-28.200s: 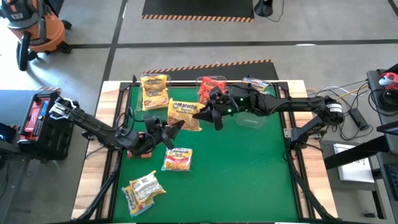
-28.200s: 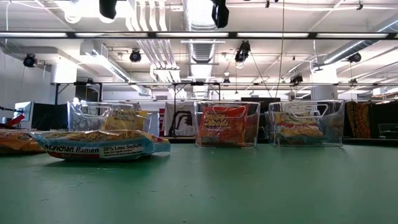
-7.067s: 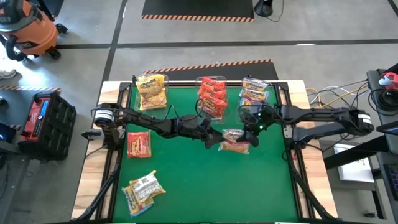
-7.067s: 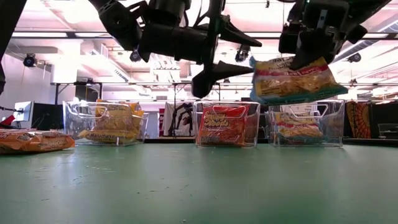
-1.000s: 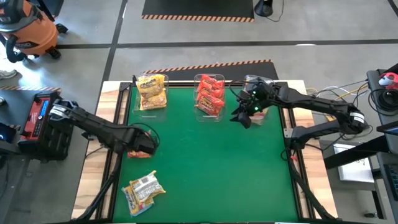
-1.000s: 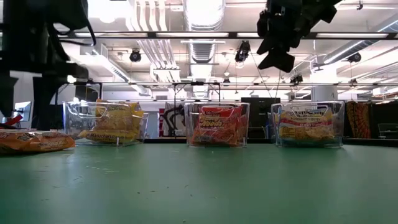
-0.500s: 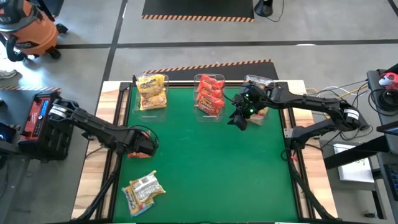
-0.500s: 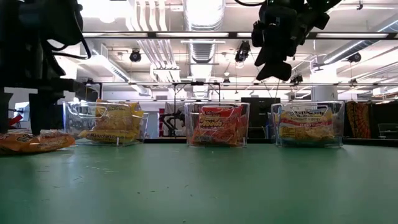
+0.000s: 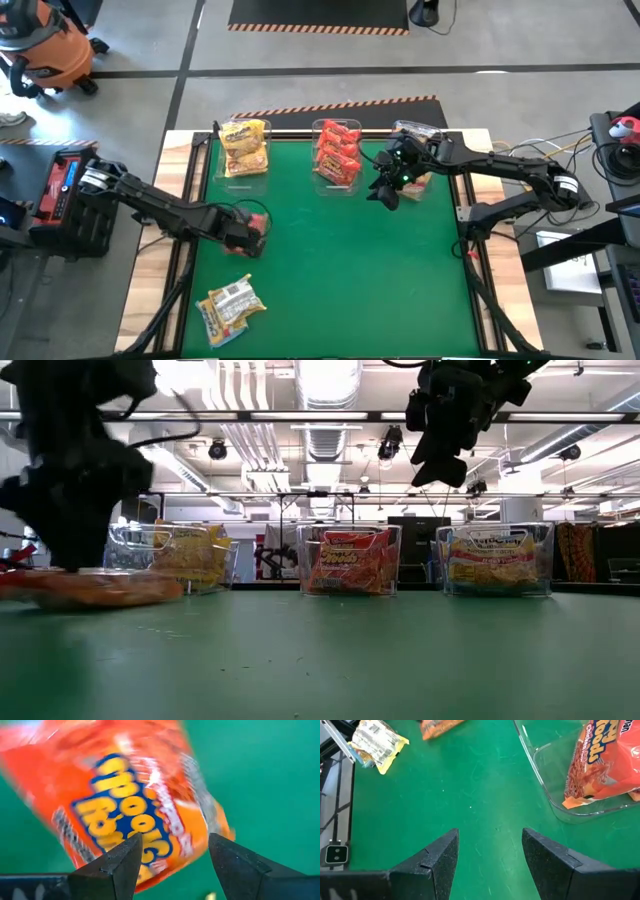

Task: Sort Maruchan noodles
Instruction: Put the orange noodle pack into the middle transparent bin

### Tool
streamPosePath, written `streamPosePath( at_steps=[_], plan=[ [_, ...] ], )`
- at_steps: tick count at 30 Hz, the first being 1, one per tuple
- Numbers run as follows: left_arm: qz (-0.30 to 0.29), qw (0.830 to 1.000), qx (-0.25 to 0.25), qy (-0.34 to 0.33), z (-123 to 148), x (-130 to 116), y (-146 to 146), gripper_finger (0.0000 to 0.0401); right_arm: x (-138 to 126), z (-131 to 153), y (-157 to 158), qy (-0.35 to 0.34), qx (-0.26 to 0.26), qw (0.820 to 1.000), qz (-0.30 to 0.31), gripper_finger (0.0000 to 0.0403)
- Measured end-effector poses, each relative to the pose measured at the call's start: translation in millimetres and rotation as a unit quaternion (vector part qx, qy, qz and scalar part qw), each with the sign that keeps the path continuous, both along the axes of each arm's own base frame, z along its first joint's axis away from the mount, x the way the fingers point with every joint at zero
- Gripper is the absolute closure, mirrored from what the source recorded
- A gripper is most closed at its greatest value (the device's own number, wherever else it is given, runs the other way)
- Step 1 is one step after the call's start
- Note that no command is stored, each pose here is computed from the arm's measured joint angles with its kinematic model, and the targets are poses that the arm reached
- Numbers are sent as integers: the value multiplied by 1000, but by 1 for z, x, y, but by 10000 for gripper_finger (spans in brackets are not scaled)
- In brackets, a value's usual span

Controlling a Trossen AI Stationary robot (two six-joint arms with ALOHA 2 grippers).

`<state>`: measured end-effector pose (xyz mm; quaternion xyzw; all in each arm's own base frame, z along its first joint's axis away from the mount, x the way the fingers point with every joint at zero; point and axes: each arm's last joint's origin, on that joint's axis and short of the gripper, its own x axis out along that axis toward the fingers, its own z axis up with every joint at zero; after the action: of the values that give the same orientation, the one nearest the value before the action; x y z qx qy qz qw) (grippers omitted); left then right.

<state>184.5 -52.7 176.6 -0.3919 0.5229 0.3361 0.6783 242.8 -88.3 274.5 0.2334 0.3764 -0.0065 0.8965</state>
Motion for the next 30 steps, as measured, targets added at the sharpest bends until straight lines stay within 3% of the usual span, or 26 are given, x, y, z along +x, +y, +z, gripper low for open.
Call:
streamPosePath(
  at_steps=[4, 8, 10, 12, 15, 19, 22, 25, 30],
  plan=[
    [-115, 992, 27, -50, 12, 19, -6, 189, 0, 0, 0, 0, 0, 1000, 0, 197],
    [-123, 989, 70, -42, 24, 30, -7, 189, 0, 0, 0, 1, 3, 1000, -2, 197],
    [-70, 994, 81, -21, 27, 31, -6, 189, 0, 0, 0, 3, 7, 1000, -6, 197],
    [18, 996, 87, 10, 23, 29, -5, 189, 0, 0, 0, 3, 8, 1000, -7, 197],
    [163, 983, 76, 47, 11, 26, -4, 189, 0, 0, 0, 4, 8, 1000, -7, 197],
    [218, 972, 40, 80, -7, 32, -9, 189, 0, 0, 0, 3, 8, 1000, -7, 197],
    [209, 976, 16, 54, -13, 44, -14, 189, 0, 0, 0, 2, 7, 1000, -7, 197],
    [174, 984, 23, 33, -12, 54, -16, 189, 0, 0, 0, 1, 7, 1000, -7, 197],
    [46, 997, 60, 34, -10, 62, -17, 189, 0, 0, 0, 2, 7, 1000, -7, 197]
  ],
)
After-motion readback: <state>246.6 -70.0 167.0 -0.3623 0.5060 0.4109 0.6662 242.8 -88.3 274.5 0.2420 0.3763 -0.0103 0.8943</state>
